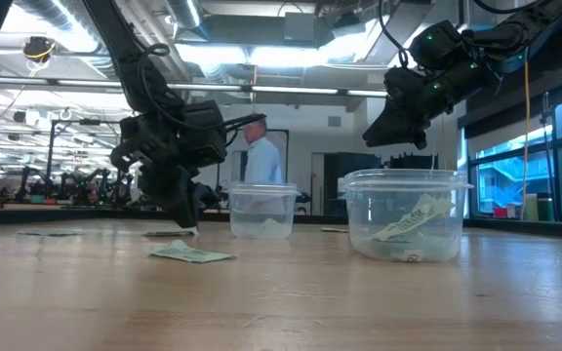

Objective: Pick and place Stevia / Truvia into bins
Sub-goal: Put the green stevia packet into the top transparent container

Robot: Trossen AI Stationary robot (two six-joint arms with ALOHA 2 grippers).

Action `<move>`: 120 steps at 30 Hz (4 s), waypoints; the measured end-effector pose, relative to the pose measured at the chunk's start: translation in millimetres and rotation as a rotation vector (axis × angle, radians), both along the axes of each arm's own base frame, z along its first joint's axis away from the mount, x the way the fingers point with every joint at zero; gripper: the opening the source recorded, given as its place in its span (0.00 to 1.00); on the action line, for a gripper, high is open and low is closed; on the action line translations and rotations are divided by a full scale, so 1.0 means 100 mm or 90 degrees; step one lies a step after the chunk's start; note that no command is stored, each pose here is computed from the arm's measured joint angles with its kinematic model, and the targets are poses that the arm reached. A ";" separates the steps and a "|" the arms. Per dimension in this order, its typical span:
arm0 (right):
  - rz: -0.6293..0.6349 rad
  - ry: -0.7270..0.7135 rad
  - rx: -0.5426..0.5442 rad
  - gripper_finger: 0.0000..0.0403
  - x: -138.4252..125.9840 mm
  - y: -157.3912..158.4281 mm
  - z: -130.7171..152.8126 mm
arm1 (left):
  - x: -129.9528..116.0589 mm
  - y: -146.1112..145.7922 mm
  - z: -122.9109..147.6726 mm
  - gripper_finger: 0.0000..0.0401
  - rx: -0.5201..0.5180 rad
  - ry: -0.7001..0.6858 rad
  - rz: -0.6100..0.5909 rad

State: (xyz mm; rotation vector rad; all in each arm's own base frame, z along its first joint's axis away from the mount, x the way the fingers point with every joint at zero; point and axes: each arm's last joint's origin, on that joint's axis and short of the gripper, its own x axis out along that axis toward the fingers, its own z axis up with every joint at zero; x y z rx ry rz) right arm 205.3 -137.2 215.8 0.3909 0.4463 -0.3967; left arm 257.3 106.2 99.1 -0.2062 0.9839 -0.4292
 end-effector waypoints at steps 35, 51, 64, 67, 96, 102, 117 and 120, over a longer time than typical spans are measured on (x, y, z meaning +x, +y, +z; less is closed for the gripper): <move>0.006 0.004 -0.011 0.29 0.00 0.00 0.00 | 0.10 0.16 0.78 0.00 0.011 -0.050 0.024; 0.016 0.030 -0.010 0.29 -0.02 0.01 -0.03 | 0.43 0.05 1.36 0.00 0.036 -0.192 0.032; 0.024 0.042 -0.017 0.29 -0.02 0.02 -0.05 | 0.65 -0.22 1.18 0.00 0.104 -0.179 -0.013; 0.024 0.048 -0.013 0.29 -0.03 0.02 -0.06 | 0.67 -0.20 1.06 0.01 0.096 -0.145 -0.013; 0.026 0.064 -0.004 0.29 -0.04 0.03 -0.08 | 0.80 -0.15 0.81 0.15 0.130 -0.082 0.029; 0.026 0.064 -0.004 0.29 -0.04 0.03 -0.08 | 0.73 -0.19 1.07 0.23 0.139 -0.112 0.031; 0.026 0.065 -0.004 0.29 -0.04 0.03 -0.08 | 0.63 -1.16 1.31 0.27 0.157 -0.050 -0.008; 0.026 0.065 -0.004 0.29 -0.04 0.03 -0.08 | 0.61 -1.33 1.28 0.28 0.174 -0.020 0.024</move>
